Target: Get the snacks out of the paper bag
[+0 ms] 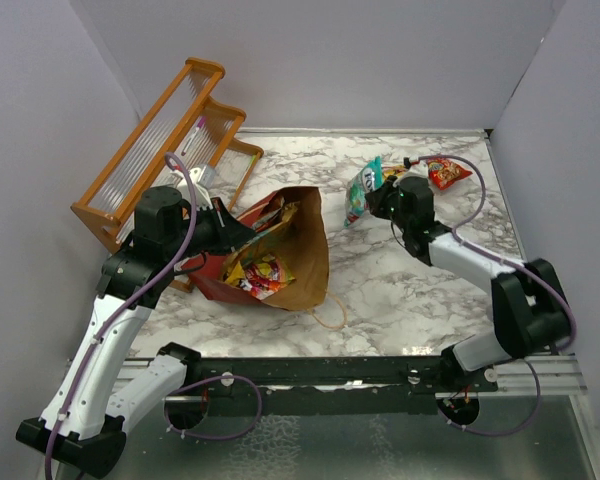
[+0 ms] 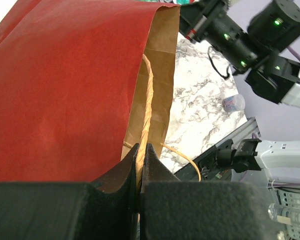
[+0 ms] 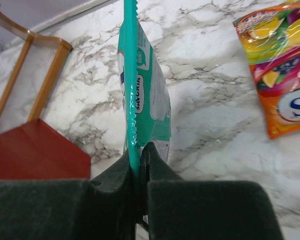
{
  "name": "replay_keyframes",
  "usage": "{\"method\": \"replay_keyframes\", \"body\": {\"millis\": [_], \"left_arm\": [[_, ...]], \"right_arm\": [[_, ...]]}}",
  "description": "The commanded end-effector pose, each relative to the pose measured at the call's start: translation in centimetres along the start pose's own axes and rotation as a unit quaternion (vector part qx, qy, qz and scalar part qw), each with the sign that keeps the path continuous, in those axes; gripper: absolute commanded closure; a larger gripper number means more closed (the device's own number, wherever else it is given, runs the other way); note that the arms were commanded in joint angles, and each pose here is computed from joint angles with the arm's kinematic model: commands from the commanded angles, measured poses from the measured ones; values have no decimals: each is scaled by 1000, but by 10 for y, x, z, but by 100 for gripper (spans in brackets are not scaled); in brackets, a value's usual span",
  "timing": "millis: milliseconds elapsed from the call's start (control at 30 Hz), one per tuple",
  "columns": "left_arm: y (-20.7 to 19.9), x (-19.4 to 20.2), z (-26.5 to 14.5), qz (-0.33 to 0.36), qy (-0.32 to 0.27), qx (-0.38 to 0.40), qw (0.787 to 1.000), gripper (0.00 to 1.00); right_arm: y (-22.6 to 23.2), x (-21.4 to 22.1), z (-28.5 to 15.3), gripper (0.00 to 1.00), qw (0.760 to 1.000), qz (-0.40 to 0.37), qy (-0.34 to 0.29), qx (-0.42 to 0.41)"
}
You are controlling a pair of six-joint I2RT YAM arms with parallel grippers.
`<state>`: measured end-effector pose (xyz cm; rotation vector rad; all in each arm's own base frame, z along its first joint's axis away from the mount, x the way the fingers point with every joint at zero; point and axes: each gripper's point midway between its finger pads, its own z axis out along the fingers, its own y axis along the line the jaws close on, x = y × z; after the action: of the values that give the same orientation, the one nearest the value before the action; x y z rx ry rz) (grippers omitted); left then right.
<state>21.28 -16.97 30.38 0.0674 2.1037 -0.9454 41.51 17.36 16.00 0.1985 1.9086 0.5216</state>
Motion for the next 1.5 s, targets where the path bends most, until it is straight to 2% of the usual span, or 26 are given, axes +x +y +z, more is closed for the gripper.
{"method": "replay_keyframes", "body": {"millis": [0, 233, 433, 500, 567, 733, 833, 967, 1067, 1200, 1333, 1467], "left_arm": [[3, -3, -1, 1, -3, -16, 1000, 100], [6, -2, 3, -1, 0, -17, 1000, 100], [5, -1, 6, -4, 3, -10, 1000, 100], [4, -2, 5, -4, 2, -9, 1000, 100], [2, -3, 4, -2, 0, -7, 1000, 100], [-4, -6, 1, 4, -12, 9, 1000, 100], [-8, -8, 0, 5, -18, 19, 1000, 100], [-11, -9, -3, 9, -24, 25, 999, 100], [-13, -9, -6, 10, -28, 30, 999, 100], [-14, -7, -8, 8, -35, 34, 999, 100], [-13, -7, -8, 6, -38, 35, 999, 100], [-15, -7, -8, 6, -40, 41, 998, 100]], "right_arm": [[29, -49, 42, 99, 985, 141, -83, -52], [-14, -43, 81, 99, 962, 212, -170, 17], [-49, -22, 88, 98, 951, 226, -195, 81], [-49, -9, 88, 89, 958, 215, -174, 77], [-44, 7, 79, 73, 967, 203, -144, 54], [-37, 40, 25, 39, 973, 215, -88, 6], [-37, 55, -10, 29, 978, 202, -53, -7], [-28, 62, -55, 18, 989, 140, -17, -39], [-24, 65, -87, 15, 996, 50, -4, -72], [-13, 60, -122, 12, 992, -50, 5, -119], [36, 41, -164, 12, 954, -135, -34, -265], [61, 31, -184, 13, 922, -183, -53, -336]]}}
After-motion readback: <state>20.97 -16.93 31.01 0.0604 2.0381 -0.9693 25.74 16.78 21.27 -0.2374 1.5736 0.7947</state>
